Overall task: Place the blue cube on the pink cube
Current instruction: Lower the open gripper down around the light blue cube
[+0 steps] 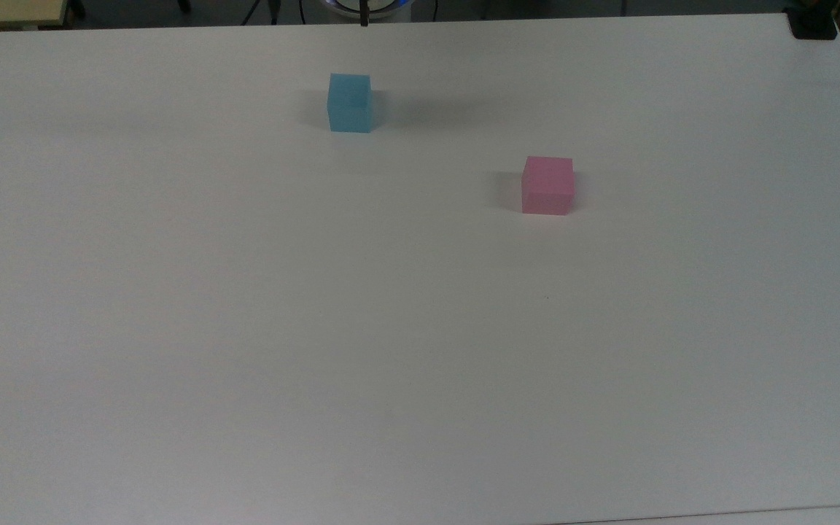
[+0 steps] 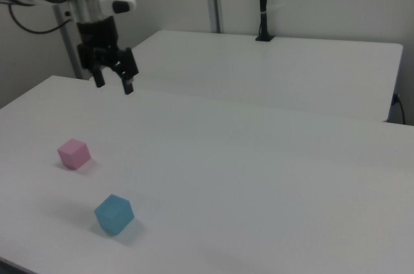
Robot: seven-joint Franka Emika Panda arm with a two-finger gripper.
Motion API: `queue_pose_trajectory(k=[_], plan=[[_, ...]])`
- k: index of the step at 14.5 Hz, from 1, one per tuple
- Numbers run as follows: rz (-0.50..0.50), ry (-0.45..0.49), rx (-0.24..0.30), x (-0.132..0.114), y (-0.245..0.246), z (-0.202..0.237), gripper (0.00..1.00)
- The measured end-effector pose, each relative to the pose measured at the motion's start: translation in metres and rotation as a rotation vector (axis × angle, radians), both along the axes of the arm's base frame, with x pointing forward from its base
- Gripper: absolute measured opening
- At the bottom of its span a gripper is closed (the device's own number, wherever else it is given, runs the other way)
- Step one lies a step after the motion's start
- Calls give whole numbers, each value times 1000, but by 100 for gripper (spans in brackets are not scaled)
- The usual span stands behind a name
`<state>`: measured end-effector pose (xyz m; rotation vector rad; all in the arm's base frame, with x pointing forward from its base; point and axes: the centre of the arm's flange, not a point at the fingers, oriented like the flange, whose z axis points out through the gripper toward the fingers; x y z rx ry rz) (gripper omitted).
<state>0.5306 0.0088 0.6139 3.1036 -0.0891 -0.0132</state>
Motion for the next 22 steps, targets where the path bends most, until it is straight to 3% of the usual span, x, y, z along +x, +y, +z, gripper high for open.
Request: queue_pose_trajectory(k=[5, 8, 15, 22], plan=[[9, 3, 18, -85, -4, 4, 100], [28, 2, 22, -113, -3, 2, 100], [83, 39, 26, -122, -4, -24, 100], [100, 37, 14, -116, 1, -144, 100]])
